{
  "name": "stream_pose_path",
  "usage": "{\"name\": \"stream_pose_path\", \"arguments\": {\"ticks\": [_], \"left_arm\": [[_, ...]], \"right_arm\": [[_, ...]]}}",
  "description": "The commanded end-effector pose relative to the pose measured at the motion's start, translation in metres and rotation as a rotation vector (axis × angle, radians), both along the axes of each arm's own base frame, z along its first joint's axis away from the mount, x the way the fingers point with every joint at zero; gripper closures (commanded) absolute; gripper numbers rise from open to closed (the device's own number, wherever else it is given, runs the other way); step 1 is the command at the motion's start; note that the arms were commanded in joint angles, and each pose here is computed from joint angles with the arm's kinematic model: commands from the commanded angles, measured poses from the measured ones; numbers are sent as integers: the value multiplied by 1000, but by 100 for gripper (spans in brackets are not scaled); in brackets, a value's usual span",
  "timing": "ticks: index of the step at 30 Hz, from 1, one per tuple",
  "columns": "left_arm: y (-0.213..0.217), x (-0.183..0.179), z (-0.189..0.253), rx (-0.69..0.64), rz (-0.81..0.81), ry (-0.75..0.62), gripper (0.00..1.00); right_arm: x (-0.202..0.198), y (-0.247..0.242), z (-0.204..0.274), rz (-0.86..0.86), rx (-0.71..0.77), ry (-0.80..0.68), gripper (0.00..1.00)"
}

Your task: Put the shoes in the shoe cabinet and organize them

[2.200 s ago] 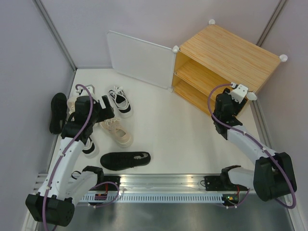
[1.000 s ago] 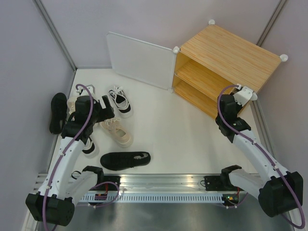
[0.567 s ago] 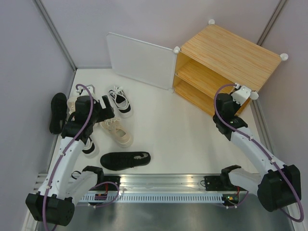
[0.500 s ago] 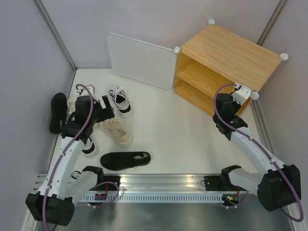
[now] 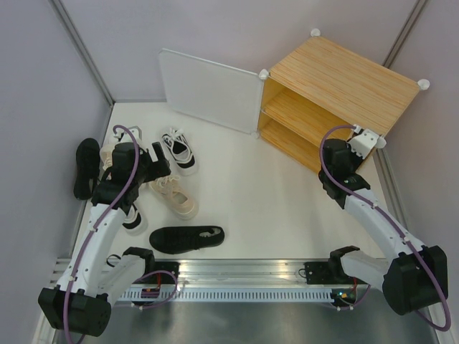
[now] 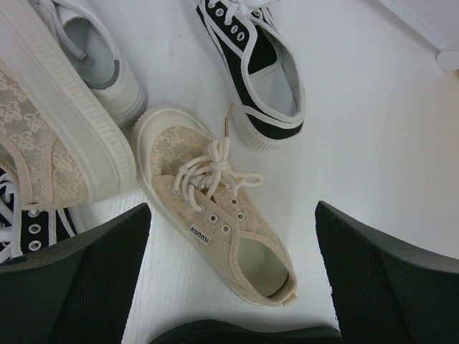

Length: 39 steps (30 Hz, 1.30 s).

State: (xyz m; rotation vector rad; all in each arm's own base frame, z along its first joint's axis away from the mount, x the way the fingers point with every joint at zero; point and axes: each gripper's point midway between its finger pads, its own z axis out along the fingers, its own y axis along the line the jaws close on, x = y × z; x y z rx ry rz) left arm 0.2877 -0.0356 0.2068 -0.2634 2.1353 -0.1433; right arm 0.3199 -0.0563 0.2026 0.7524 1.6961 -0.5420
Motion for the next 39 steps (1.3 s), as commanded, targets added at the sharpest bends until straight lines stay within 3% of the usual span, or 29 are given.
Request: {"name": "stream_pose_path", "arguments": {"ticks": [1, 11, 20, 26, 39], "left_arm": [[2, 5, 4, 33, -13, -28, 2], [2, 5, 3, 33, -7, -24, 2], [6, 8, -5, 38, 25, 3, 2], [8, 19, -11, 38, 63, 45, 2], [56, 104, -38, -34, 327, 209, 5]], "right_arm": [[-2, -3, 8, -17, 11, -23, 73], [2, 50, 44, 383, 115, -57, 42], [-21, 130, 64, 893, 228, -64, 13], [-42, 168, 67, 1122, 297, -91, 10], [-67, 188, 64, 1226, 362, -170, 2]]}}
